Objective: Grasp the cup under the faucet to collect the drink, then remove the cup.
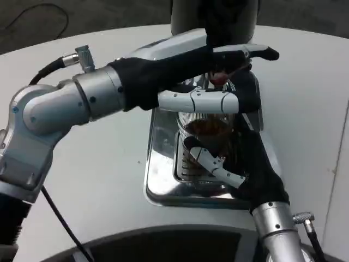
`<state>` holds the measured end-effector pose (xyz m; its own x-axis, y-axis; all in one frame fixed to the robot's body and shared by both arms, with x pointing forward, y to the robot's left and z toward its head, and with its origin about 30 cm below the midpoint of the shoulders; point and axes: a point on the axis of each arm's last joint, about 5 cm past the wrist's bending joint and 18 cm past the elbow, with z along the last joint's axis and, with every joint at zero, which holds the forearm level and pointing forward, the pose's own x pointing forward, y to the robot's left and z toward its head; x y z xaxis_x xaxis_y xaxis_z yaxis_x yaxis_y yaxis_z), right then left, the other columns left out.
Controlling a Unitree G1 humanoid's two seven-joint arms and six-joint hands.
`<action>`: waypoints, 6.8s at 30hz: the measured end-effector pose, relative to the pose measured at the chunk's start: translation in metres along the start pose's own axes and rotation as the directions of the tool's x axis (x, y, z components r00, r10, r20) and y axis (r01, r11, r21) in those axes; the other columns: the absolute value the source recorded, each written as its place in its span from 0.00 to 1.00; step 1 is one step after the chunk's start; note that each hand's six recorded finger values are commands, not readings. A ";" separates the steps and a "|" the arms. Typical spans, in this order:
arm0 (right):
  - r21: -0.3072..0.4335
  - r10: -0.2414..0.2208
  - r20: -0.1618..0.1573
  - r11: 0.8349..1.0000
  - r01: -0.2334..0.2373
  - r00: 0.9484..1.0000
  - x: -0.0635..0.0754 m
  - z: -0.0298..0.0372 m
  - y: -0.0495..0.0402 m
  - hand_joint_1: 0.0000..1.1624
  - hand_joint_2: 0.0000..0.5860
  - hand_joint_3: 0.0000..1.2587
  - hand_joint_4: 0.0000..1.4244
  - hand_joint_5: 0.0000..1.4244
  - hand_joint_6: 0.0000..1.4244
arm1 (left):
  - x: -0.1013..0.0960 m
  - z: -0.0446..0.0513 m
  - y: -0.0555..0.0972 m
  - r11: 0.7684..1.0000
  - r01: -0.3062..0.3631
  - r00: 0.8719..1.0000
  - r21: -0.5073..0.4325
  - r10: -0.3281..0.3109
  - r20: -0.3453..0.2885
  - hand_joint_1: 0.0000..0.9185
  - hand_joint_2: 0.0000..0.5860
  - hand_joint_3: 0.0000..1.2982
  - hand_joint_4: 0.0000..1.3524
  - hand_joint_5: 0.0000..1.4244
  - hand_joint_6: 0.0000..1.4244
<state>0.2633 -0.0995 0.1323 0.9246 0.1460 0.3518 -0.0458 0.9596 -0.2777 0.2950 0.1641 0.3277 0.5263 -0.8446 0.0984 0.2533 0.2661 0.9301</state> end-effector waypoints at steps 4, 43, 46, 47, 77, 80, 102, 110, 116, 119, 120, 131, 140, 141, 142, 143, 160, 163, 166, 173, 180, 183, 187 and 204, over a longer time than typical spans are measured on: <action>-0.013 0.008 0.002 1.000 -0.008 1.000 0.002 0.0004 0.0022 0.62 0.38 0.05 0.09 0.16 0.05 | -0.001 0.0004 0.000 1.000 -0.003 1.000 0.001 0.003 -0.004 0.00 0.26 0.09 0.03 0.09 0.05; -0.017 -0.156 0.000 0.988 0.156 0.988 0.010 0.0025 0.0310 0.65 0.43 0.31 0.32 0.35 0.22 | -0.017 -0.0034 -0.009 0.980 -0.200 0.979 -0.014 0.200 0.036 0.00 0.22 0.04 0.04 0.13 0.10; -0.018 -0.162 -0.001 0.987 0.162 0.987 0.010 0.0020 0.0308 0.65 0.43 0.32 0.33 0.37 0.23 | -0.016 -0.0040 -0.010 0.972 -0.234 0.971 -0.022 0.234 0.056 0.00 0.22 0.04 0.04 0.14 0.11; -0.019 -0.167 -0.002 0.986 0.167 0.986 0.010 0.0016 0.0303 0.65 0.43 0.32 0.33 0.37 0.23 | -0.016 -0.0044 -0.010 0.971 -0.238 0.969 -0.025 0.239 0.058 0.00 0.22 0.04 0.05 0.14 0.11; -0.048 -0.247 0.028 0.968 0.248 0.969 0.006 -0.0071 0.0196 0.68 0.39 0.47 0.49 0.55 0.45 | -0.032 -0.0059 -0.021 0.950 -0.304 0.948 -0.079 0.309 0.071 0.00 0.24 0.11 0.13 0.19 0.16; -0.052 -0.253 0.033 0.966 0.255 0.967 0.005 -0.0085 0.0179 0.69 0.37 0.49 0.51 0.58 0.49 | -0.037 -0.0061 -0.023 0.942 -0.324 0.942 -0.085 0.330 0.064 0.00 0.24 0.11 0.13 0.20 0.16; -0.091 -0.245 0.069 0.964 0.250 0.967 -0.010 -0.0161 -0.0040 0.73 0.34 0.58 0.62 0.75 0.70 | -0.054 -0.0088 -0.024 0.890 -0.444 0.895 -0.106 0.446 0.004 0.00 0.25 0.13 0.15 0.21 0.17; -0.095 -0.252 0.070 0.961 0.258 0.965 -0.020 -0.0178 -0.0133 0.73 0.34 0.60 0.63 0.78 0.74 | -0.065 -0.0083 -0.027 0.862 -0.498 0.867 -0.095 0.499 -0.018 0.00 0.25 0.14 0.16 0.22 0.17; -0.093 -0.252 0.073 0.962 0.258 0.965 -0.023 -0.0170 -0.0161 0.73 0.32 0.62 0.65 0.80 0.76 | -0.072 -0.0079 -0.031 0.845 -0.526 0.850 -0.093 0.525 -0.044 0.00 0.25 0.15 0.17 0.22 0.17; -0.090 -0.252 0.074 0.962 0.258 0.965 -0.026 -0.0165 -0.0184 0.73 0.32 0.63 0.66 0.80 0.78 | -0.077 -0.0076 -0.035 0.839 -0.536 0.844 -0.096 0.532 -0.064 0.00 0.25 0.15 0.17 0.22 0.17; -0.088 -0.254 0.073 0.962 0.260 0.964 -0.027 -0.0164 -0.0195 0.73 0.32 0.63 0.66 0.80 0.78 | -0.079 -0.0076 -0.037 0.838 -0.538 0.843 -0.097 0.533 -0.071 0.00 0.25 0.15 0.17 0.22 0.17; -0.098 -0.253 0.071 0.961 0.259 0.965 -0.036 -0.0166 -0.0282 0.73 0.31 0.64 0.67 0.82 0.82 | -0.099 -0.0050 -0.050 0.806 -0.584 0.808 -0.092 0.569 -0.151 0.00 0.25 0.17 0.18 0.23 0.18; -0.106 -0.247 0.073 0.962 0.253 0.966 -0.038 -0.0166 -0.0335 0.73 0.30 0.66 0.69 0.84 0.84 | -0.114 -0.0033 -0.061 0.795 -0.601 0.789 -0.080 0.574 -0.220 0.00 0.25 0.17 0.18 0.23 0.18; -0.109 -0.245 0.074 0.962 0.252 0.967 -0.039 -0.0166 -0.0344 0.73 0.30 0.66 0.69 0.84 0.85 | -0.115 -0.0033 -0.062 0.796 -0.600 0.789 -0.080 0.571 -0.226 0.00 0.25 0.17 0.18 0.23 0.18; -0.113 -0.240 0.076 0.962 0.248 0.968 -0.039 -0.0164 -0.0355 0.73 0.30 0.66 0.69 0.84 0.85 | -0.117 -0.0032 -0.064 0.798 -0.598 0.788 -0.077 0.568 -0.236 0.00 0.25 0.17 0.18 0.23 0.18; -0.119 -0.233 0.078 0.963 0.241 0.969 -0.040 -0.0163 -0.0371 0.73 0.30 0.66 0.69 0.84 0.85 | -0.119 -0.0028 -0.065 0.799 -0.597 0.788 -0.074 0.565 -0.245 0.00 0.25 0.17 0.18 0.23 0.18; -0.177 -0.179 0.077 0.966 0.190 0.981 -0.058 -0.0149 -0.0558 0.73 0.30 0.69 0.71 0.86 0.88 | -0.136 -0.0003 -0.085 0.827 -0.560 0.784 -0.040 0.514 -0.348 0.00 0.25 0.17 0.18 0.22 0.17; -0.178 -0.177 0.080 0.966 0.189 0.981 -0.060 -0.0135 -0.0573 0.73 0.30 0.69 0.71 0.86 0.89 | -0.135 -0.0009 -0.088 0.849 -0.528 0.796 -0.028 0.483 -0.366 0.00 0.25 0.17 0.16 0.20 0.14; -0.177 -0.171 0.094 0.967 0.186 0.981 -0.060 -0.0108 -0.0581 0.73 0.30 0.69 0.72 0.86 0.89 | -0.133 -0.0012 -0.090 0.864 -0.503 0.806 -0.022 0.460 -0.374 0.00 0.26 0.17 0.16 0.19 0.13; -0.173 -0.165 0.105 0.968 0.181 0.981 -0.065 -0.0065 -0.0608 0.73 0.29 0.70 0.72 0.87 0.90 | -0.128 -0.0052 -0.101 0.899 -0.438 0.825 -0.031 0.388 -0.412 0.00 0.26 0.16 0.15 0.17 0.12; -0.174 -0.166 0.126 0.967 0.187 0.978 -0.066 -0.0017 -0.0650 0.73 0.29 0.70 0.72 0.87 0.90 | -0.122 -0.0087 -0.111 0.921 -0.385 0.839 -0.052 0.326 -0.436 0.00 0.26 0.15 0.13 0.14 0.11; -0.179 -0.158 0.128 0.967 0.180 0.979 -0.066 -0.0007 -0.0667 0.74 0.29 0.70 0.73 0.88 0.91 | -0.120 -0.0109 -0.115 0.931 -0.361 0.841 -0.059 0.297 -0.453 0.00 0.26 0.15 0.11 0.13 0.09; -0.183 -0.146 0.132 0.969 0.169 0.980 -0.066 0.0007 -0.0678 0.74 0.29 0.70 0.73 0.88 0.91 | -0.116 -0.0130 -0.121 0.942 -0.327 0.845 -0.074 0.257 -0.468 0.00 0.26 0.14 0.09 0.11 0.08; -0.171 -0.097 0.124 0.978 0.118 0.988 -0.070 0.0041 -0.0696 0.74 0.29 0.71 0.74 0.88 0.92 | -0.108 -0.0121 -0.119 0.968 -0.248 0.852 -0.025 0.206 -0.482 0.00 0.25 0.11 0.04 0.06 0.05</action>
<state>0.2003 -0.1755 0.1307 0.8707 0.0808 0.4851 0.1285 0.9148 -0.3830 0.2175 0.2294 0.2017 0.8915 -0.4407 0.1052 0.1344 0.4789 0.8675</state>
